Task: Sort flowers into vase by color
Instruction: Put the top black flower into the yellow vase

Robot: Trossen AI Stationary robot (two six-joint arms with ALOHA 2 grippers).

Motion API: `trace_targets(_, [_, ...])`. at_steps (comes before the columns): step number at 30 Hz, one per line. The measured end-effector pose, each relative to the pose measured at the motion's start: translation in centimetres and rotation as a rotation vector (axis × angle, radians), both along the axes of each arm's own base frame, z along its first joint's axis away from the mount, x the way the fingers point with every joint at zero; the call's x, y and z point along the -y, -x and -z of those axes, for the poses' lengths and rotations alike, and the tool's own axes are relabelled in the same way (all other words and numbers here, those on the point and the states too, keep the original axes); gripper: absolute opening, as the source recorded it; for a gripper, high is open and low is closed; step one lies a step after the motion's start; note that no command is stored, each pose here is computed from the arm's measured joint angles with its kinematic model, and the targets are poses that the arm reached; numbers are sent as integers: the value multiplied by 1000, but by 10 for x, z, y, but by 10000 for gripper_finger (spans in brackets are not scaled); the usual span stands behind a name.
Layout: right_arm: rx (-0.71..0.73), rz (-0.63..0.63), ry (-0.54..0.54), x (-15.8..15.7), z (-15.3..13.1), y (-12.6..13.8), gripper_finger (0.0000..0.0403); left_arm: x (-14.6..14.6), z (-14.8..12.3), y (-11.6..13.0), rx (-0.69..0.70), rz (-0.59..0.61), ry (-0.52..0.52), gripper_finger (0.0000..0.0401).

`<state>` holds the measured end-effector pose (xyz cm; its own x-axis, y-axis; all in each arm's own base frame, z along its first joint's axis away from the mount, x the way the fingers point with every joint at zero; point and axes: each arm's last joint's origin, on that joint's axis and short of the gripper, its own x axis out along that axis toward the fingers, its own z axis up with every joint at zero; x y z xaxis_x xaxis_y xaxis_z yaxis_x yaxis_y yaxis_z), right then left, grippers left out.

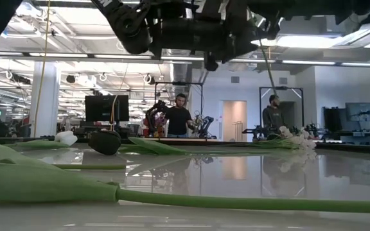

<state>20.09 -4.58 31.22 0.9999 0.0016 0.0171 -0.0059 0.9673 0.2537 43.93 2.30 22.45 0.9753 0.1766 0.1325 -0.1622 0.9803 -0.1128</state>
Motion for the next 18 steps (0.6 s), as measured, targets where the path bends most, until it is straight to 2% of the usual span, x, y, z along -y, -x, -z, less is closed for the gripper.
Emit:
trace_targets(5, [-2,0,5,0,0,0,27,6,-4,-1,12,24,-26,178])
trace_targets(7, [-5,-9,6,0,0,0,34,7,-4,-1,14,29,-26,165])
trace_targets(10, [-9,-52,20,-1,1,0,50,7,-4,-1,14,29,-26,116])
trace_targets(13, [-8,-91,22,-2,1,0,59,9,-5,-1,17,26,-52,35])
trace_targets(14, [-8,-98,24,-3,1,0,60,9,-5,-1,20,27,-60,19])
trace_targets(18, [-17,-114,45,-3,2,0,63,10,-6,-1,28,35,-63,3])
